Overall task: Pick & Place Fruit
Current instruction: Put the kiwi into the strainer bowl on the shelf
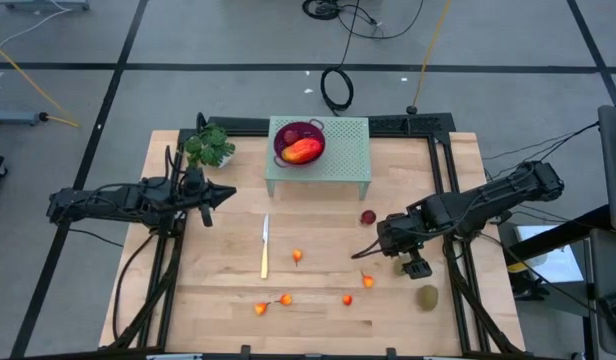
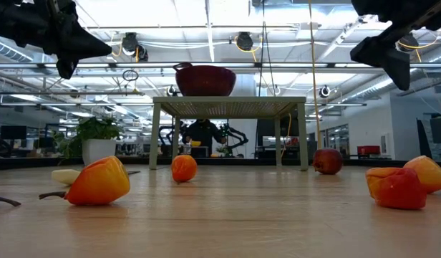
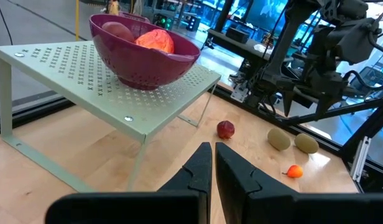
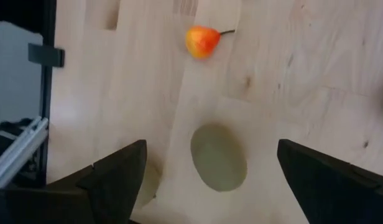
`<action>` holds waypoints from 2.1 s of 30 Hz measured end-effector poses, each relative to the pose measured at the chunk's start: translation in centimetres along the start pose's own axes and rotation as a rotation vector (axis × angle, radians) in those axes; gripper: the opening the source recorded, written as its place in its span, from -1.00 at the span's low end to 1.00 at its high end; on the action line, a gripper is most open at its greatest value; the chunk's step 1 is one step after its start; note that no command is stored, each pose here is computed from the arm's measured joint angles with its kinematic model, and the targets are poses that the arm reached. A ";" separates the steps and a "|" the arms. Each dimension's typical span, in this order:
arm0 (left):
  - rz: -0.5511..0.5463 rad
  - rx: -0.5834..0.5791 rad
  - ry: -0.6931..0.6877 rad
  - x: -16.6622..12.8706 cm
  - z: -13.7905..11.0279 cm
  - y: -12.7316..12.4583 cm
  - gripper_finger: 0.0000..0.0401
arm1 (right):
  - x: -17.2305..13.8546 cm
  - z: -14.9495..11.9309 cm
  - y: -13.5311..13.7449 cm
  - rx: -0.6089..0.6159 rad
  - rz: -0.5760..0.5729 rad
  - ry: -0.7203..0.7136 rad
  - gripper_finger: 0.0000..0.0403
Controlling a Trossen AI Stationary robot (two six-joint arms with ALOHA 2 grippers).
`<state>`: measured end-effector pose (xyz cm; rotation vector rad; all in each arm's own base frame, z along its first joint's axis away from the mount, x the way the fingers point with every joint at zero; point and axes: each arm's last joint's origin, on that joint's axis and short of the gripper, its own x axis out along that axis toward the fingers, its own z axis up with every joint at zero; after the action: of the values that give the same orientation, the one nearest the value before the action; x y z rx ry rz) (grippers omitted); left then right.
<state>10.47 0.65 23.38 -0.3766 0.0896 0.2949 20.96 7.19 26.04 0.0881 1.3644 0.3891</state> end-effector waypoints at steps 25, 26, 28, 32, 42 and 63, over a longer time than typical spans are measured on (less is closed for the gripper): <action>0.001 -0.004 0.000 0.0 0.0 0.0 -0.90 | 3.2 -2.2 -1.2 -0.038 -0.014 0.116 0.77; 0.001 -0.004 0.000 0.0 0.0 0.0 -0.90 | 3.3 -2.2 -1.2 -0.060 -0.013 0.114 0.77; 0.001 -0.009 0.000 0.0 0.0 0.0 -0.90 | 3.5 -2.3 -1.3 -0.098 -0.014 0.114 0.77; 0.002 -0.016 0.000 0.0 0.0 0.0 -0.90 | 4.1 -2.8 -1.5 -0.117 -0.012 0.131 0.77; 0.005 0.000 -0.001 0.0 0.0 0.0 -0.90 | 6.0 -3.8 -0.7 -0.204 0.003 0.146 0.77; 0.005 0.001 -0.001 0.0 0.0 0.0 -0.90 | 9.0 -5.0 -1.0 -0.216 -0.068 0.080 0.77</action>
<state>10.46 0.67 23.37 -0.3756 0.0893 0.3003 17.72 8.36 16.32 -0.1539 1.3923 0.4844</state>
